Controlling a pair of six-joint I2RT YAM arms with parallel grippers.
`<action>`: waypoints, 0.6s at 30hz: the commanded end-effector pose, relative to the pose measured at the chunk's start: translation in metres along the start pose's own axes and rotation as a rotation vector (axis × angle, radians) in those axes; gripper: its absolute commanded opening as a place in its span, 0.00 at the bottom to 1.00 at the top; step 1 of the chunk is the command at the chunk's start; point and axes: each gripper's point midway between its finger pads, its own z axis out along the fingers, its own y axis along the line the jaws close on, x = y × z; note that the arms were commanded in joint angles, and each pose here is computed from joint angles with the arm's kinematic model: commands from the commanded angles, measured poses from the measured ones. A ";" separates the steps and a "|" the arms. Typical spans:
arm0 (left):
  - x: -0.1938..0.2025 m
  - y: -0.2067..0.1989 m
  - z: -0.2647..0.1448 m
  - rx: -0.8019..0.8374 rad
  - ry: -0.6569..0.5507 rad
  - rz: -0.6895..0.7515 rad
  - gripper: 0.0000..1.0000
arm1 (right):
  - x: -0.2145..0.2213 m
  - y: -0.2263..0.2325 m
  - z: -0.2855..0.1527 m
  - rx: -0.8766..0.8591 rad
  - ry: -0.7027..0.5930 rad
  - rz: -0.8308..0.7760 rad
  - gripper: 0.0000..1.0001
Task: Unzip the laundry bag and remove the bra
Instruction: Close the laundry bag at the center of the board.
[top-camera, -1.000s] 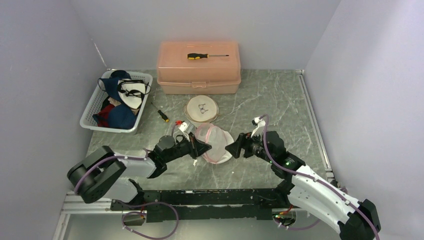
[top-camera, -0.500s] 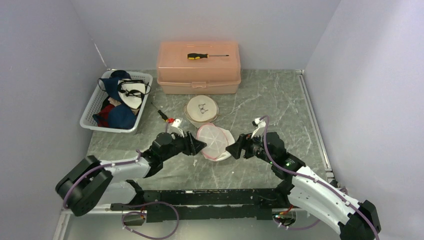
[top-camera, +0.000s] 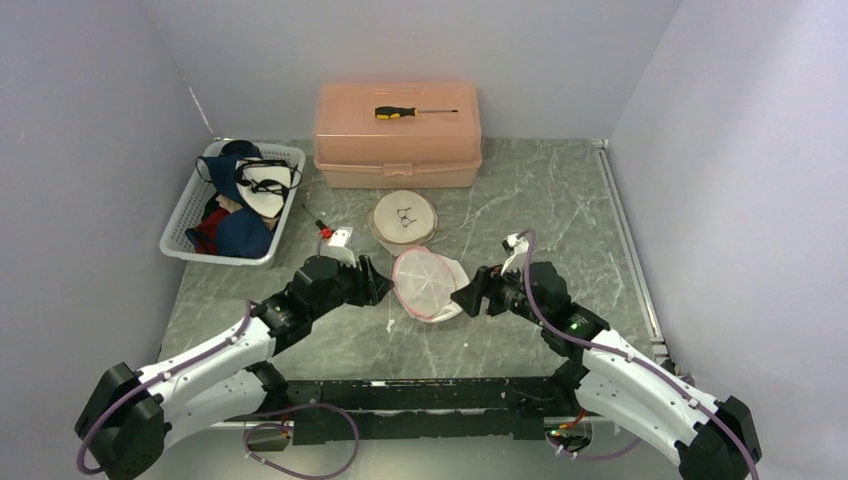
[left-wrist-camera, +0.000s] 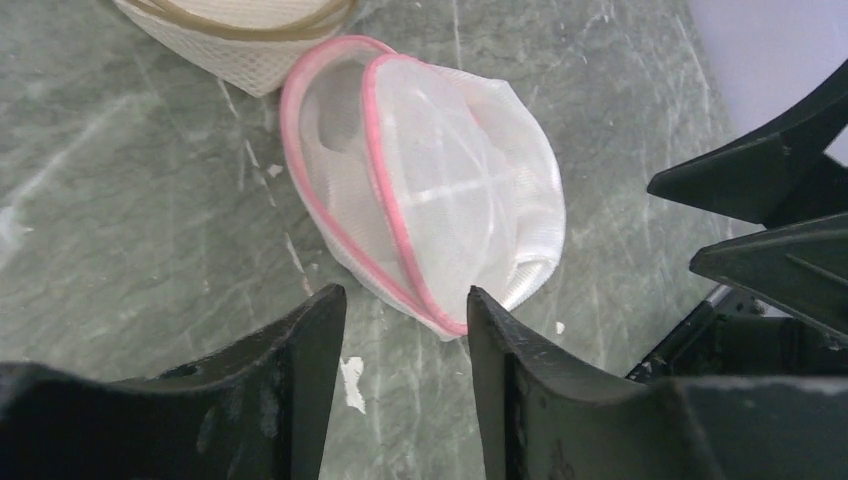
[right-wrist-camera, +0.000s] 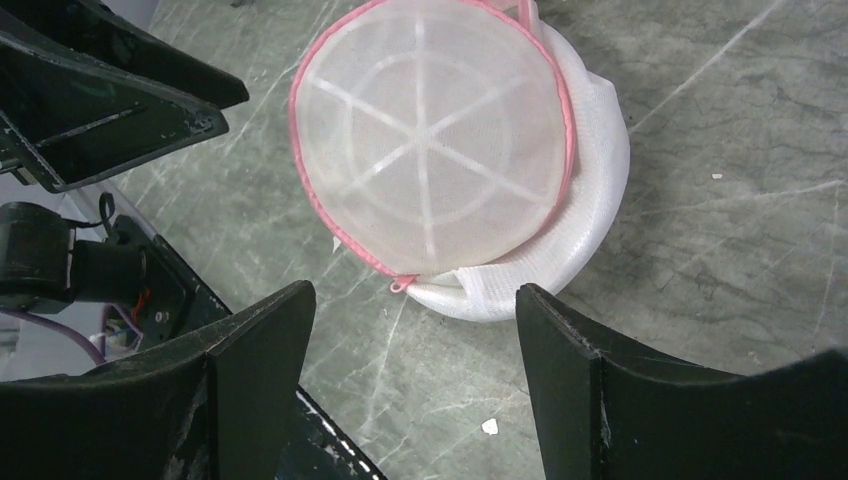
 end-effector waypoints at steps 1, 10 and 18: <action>-0.012 -0.032 0.006 0.122 0.016 -0.019 0.48 | -0.027 0.013 0.002 -0.028 -0.062 -0.033 0.76; -0.013 -0.068 0.036 0.295 0.044 -0.087 0.07 | -0.022 0.010 0.002 -0.021 -0.055 -0.021 0.73; 0.015 -0.021 0.056 0.097 0.076 -0.109 0.03 | -0.020 0.007 0.003 -0.007 -0.046 -0.028 0.73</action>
